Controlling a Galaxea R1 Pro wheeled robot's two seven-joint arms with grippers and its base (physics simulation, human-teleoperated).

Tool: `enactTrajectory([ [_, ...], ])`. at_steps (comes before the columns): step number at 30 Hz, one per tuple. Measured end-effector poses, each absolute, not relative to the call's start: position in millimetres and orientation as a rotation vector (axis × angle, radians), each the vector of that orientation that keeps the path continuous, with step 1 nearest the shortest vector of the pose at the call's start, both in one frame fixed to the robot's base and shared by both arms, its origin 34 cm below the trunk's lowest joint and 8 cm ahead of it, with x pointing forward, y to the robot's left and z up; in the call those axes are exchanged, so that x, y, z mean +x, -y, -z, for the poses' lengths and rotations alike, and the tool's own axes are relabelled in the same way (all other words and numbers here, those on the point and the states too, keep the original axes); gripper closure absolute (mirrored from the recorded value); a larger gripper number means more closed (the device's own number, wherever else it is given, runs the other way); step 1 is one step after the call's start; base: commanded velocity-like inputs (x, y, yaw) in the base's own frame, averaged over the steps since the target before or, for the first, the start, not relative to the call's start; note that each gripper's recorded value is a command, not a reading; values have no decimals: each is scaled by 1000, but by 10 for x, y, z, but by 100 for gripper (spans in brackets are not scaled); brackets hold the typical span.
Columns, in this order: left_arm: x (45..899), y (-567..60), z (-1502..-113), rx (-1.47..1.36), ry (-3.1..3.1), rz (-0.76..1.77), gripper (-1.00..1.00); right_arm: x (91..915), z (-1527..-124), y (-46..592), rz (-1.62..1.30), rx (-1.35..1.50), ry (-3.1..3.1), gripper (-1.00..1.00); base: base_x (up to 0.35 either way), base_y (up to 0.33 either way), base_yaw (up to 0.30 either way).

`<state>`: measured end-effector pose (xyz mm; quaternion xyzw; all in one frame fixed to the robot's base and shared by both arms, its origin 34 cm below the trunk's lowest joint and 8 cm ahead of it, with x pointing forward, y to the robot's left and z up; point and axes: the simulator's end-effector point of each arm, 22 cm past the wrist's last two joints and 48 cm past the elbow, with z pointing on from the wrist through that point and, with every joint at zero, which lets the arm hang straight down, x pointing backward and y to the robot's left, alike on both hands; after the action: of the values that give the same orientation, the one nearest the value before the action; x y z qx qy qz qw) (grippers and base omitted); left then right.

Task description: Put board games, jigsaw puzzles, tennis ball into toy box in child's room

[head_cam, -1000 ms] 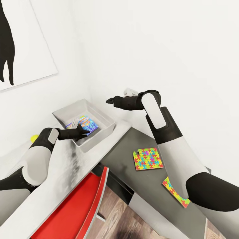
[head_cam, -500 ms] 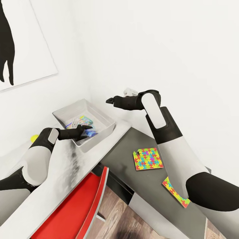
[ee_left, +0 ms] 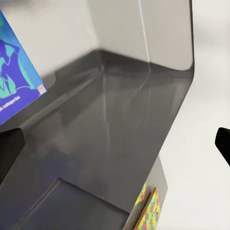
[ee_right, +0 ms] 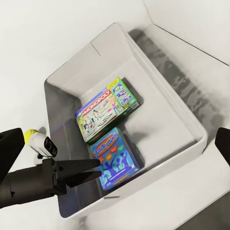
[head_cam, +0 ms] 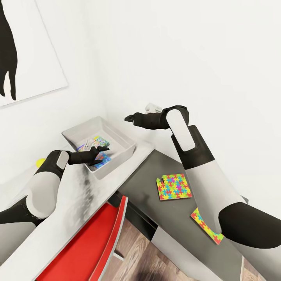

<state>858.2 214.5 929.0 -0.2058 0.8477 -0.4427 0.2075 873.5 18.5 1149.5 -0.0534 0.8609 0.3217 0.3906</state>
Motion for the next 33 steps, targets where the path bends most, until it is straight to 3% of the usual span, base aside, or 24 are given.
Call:
enactTrajectory([
  [33,8607,-2468,-9401,-641,-2300,1262,-100,8742,-11503,-176,-814,-133,-2186,-100,0,0,0],
])
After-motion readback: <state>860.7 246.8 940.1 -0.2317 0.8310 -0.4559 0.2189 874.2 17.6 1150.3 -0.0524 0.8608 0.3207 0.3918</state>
